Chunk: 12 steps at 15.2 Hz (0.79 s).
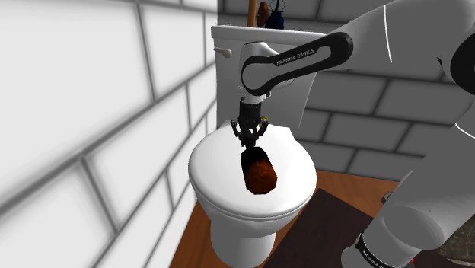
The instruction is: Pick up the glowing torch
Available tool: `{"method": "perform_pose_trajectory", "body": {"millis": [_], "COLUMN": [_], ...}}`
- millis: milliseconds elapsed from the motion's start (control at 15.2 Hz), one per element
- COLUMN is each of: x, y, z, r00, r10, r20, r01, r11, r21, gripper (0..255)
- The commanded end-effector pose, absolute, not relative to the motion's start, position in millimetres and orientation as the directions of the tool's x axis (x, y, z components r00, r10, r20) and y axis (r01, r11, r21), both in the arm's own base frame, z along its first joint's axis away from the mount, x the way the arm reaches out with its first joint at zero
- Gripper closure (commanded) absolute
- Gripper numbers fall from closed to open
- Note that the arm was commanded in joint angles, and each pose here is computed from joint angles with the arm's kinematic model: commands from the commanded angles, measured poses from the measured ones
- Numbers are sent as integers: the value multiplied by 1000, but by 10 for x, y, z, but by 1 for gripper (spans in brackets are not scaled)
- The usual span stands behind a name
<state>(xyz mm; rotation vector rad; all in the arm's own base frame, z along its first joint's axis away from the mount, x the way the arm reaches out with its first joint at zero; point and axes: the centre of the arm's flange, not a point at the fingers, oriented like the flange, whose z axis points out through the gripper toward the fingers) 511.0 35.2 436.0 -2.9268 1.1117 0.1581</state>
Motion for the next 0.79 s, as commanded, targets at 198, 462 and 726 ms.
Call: {"method": "perform_pose_trajectory", "body": {"millis": [198,462,726], "x": [5110,5108,5108], "y": [353,352,352], "z": [4355,4351,4562], "r00": [743,743,743], "r10": [-662,-662,-662], "r20": [-97,-97,-97], "r01": [-663,-663,-663], "r11": [-748,-748,-748], "r21": [29,29,29], "gripper": [255,255,255]}}
